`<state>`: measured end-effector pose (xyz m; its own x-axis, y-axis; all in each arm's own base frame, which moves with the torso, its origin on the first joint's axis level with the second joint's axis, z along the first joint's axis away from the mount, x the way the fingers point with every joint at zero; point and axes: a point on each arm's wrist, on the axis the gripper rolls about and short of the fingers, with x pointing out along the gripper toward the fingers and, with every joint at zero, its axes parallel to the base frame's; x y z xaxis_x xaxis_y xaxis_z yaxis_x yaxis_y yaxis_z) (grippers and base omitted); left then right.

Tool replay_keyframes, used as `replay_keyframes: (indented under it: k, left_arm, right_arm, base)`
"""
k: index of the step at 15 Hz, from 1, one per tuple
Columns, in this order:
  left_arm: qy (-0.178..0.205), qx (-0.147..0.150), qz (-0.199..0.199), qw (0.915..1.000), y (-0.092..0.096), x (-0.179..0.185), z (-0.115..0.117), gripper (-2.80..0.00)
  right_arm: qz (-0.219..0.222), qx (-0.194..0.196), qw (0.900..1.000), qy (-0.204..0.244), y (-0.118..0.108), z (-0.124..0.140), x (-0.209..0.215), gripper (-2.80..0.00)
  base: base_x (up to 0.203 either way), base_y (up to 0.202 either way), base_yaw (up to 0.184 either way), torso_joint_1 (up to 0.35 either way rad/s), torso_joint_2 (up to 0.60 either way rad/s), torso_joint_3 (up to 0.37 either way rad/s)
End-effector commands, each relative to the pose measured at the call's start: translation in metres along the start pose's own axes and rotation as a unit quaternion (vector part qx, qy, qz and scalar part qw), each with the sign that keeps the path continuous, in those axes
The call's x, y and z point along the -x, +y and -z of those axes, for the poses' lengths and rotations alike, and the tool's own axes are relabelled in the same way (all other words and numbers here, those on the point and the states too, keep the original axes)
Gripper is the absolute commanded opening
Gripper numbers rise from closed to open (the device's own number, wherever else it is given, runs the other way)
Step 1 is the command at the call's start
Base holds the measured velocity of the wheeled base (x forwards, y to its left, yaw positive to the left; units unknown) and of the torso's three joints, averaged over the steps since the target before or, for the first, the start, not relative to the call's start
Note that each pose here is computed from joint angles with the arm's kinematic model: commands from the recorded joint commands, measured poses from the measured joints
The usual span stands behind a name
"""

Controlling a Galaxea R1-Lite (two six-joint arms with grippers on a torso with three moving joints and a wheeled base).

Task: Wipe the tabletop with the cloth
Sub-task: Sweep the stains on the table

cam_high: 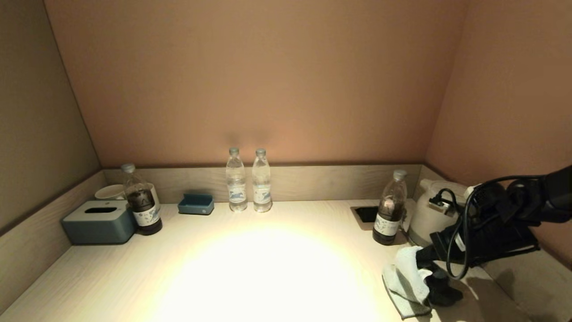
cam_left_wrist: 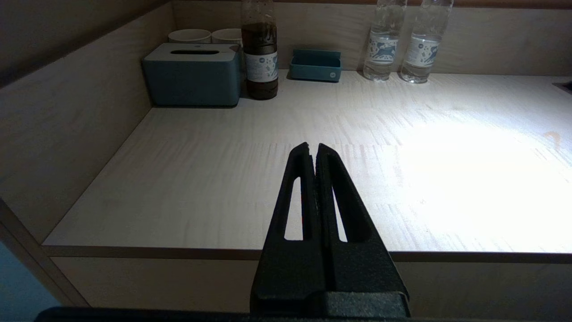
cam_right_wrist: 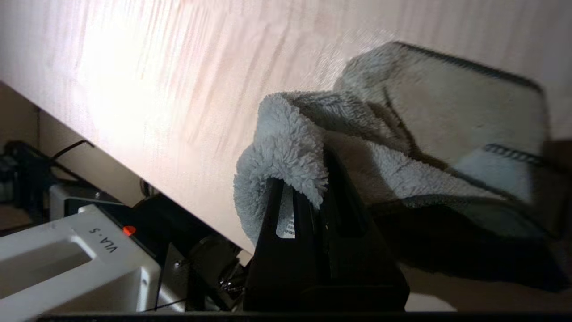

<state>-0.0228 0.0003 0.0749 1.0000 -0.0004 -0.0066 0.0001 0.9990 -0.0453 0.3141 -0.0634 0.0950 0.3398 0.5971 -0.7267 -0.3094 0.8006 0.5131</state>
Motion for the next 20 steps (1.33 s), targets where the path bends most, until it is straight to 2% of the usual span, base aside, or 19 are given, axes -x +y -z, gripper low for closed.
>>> replay_keyframes:
  k: [1,6,10,12,14,16,20]
  left_arm:
    - [0.000,0.000,0.000,1.0000,0.000,0.000,0.000,-2.80]
    - [0.001,0.000,0.000,1.0000,0.000,0.000,0.000,-2.80]
    - [0.000,0.000,0.000,1.0000,0.000,0.000,0.000,-2.80]
    - [0.000,0.000,0.000,1.0000,0.000,0.000,0.000,-2.80]
    - [0.000,0.000,0.000,1.0000,0.000,0.000,0.000,-2.80]
    - [0.000,0.000,0.000,1.0000,0.000,0.000,0.000,-2.80]
    - [0.000,0.000,0.000,1.0000,0.000,0.000,0.000,-2.80]
  right_arm:
    - [-0.034,0.015,0.999,0.030,-0.003,0.014,-0.009,-2.80]
    - [0.017,0.031,0.998,0.049,-0.004,0.004,-0.014,-2.80]
    - [0.054,0.069,0.993,0.075,0.026,-0.019,-0.036,-2.80]
    - [0.067,0.068,0.992,0.080,0.032,-0.023,-0.041,-2.80]
    - [0.079,0.093,0.987,0.100,0.059,-0.033,-0.065,-2.80]
    - [0.100,0.092,0.985,0.105,0.085,-0.045,-0.087,-2.80]
    - [0.146,0.087,0.981,0.095,0.120,-0.062,-0.119,-2.80]
  base:
    - [0.000,0.000,0.000,0.000,0.00,0.000]
    - [0.000,0.000,0.000,0.000,0.00,0.000]
    - [0.000,0.000,0.000,0.000,0.00,0.000]
    - [0.000,0.000,0.000,0.000,0.00,0.000]
    - [0.000,0.000,0.000,0.000,0.00,0.000]
    - [0.000,0.000,0.000,0.000,0.00,0.000]
    - [0.000,0.000,0.000,0.000,0.00,0.000]
